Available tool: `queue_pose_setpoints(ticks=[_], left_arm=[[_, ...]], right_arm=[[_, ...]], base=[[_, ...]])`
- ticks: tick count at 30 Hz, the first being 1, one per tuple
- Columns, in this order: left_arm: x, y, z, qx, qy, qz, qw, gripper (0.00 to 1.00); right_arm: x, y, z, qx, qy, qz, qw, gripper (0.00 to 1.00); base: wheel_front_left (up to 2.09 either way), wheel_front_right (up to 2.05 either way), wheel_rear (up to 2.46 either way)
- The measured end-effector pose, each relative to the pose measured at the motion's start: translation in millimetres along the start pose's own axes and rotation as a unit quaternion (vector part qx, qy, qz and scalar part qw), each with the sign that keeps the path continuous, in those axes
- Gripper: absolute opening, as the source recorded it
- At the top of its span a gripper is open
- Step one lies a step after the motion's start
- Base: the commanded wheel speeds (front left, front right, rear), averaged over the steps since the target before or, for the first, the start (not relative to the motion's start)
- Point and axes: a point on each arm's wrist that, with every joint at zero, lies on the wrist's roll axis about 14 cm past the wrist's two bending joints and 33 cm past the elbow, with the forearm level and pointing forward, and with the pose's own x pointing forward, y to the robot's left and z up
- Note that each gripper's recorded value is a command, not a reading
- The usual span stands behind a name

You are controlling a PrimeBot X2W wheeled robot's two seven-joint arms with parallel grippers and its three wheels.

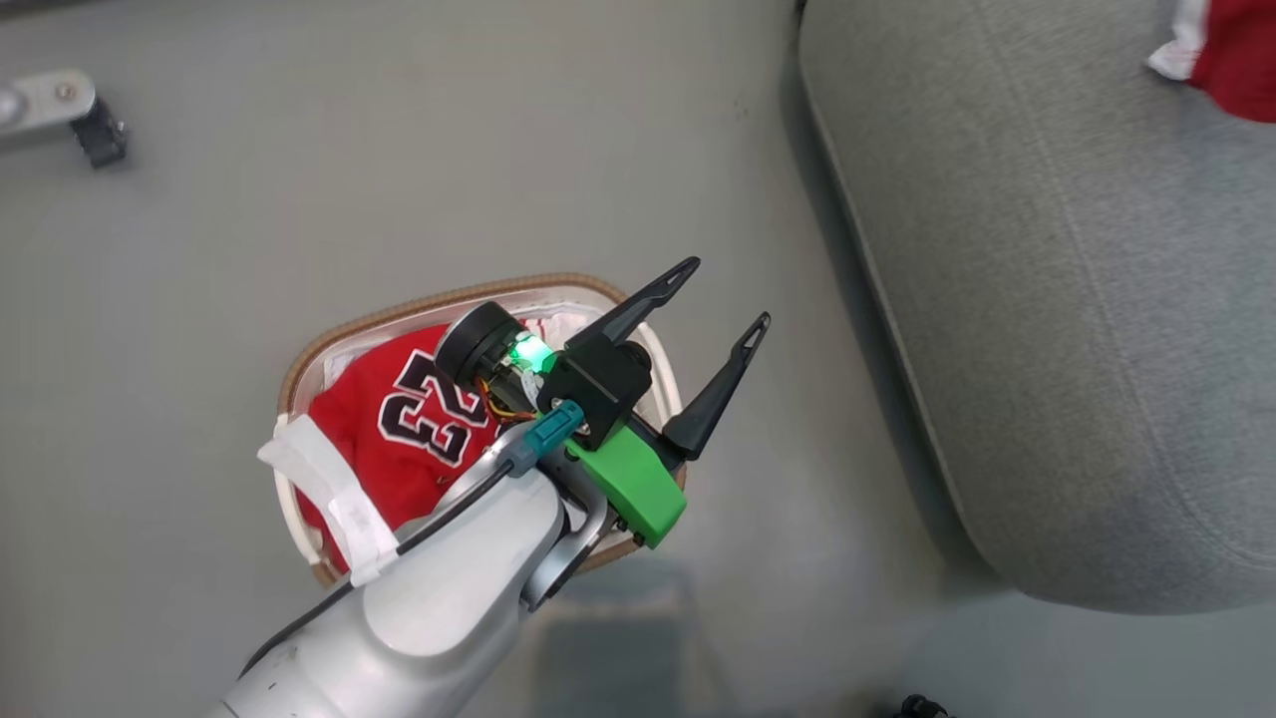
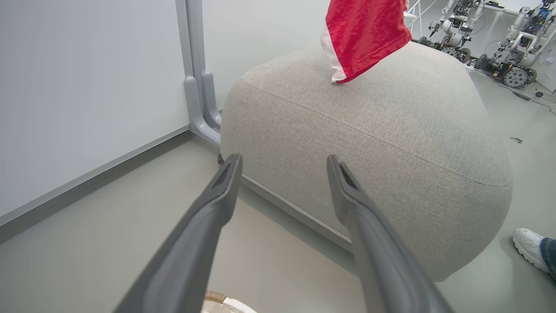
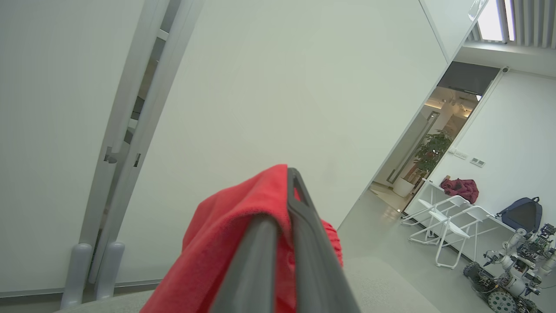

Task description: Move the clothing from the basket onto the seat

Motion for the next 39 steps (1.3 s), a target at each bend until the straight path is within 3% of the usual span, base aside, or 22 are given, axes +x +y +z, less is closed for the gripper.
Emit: queue_pose_setpoints(ticks=[4, 8, 15, 18, 20, 21, 29, 39], left_arm=[[-2.6, 10.3, -11.1, -0.01, 0.006, 0.009, 1.0, 1.0], [-7.2, 22.2, -26.8, -0.025, 0.018, 0.022, 0.999, 1.0], [-13.1, 38.4, -42.1, -0.041, 0.025, 0.042, 0.998, 1.0], [-16.2, 43.1, -46.9, -0.045, 0.029, 0.048, 0.997, 1.0], [-17.9, 45.5, -48.4, -0.045, 0.032, 0.052, 0.997, 1.0], [-18.8, 47.0, -49.1, -0.043, 0.033, 0.054, 0.997, 1.0], [-21.7, 57.3, -32.8, -0.032, 0.018, 0.079, 0.996, 1.0], [-36.1, 70.3, 7.1, -0.025, -0.019, 0.136, 0.99, 1.0]], right_arm=[[9.3, 7.3, -31.1, -0.013, 0.031, -0.006, 0.999, 0.0], [3.2, 41.2, -88.0, 0.002, 0.084, 0.006, 0.996, 0.0], [-48.4, 108.4, -195.9, 0.025, 0.208, 0.045, 0.977, 0.0], [-71.7, 127.7, -224.0, 0.032, 0.245, 0.056, 0.967, 0.24], [-83.2, 137.1, -233.3, 0.037, 0.258, 0.061, 0.963, 0.5], [-85.7, 139.6, -234.1, 0.039, 0.259, 0.062, 0.963, 1.0], [-100.3, 136.7, -220.7, 0.06, 0.249, 0.057, 0.965, 1.0], [-98.6, 126.4, -149.7, 0.077, 0.157, 0.077, 0.982, 1.0]], base=[[0.0, 0.0, 0.0], [0.0, 0.0, 0.0], [0.0, 0.0, 0.0], [0.0, 0.0, 0.0], [0.0, 0.0, 0.0], [0.0, 0.0, 0.0], [0.0, 0.0, 0.0], [0.0, 0.0, 0.0]])
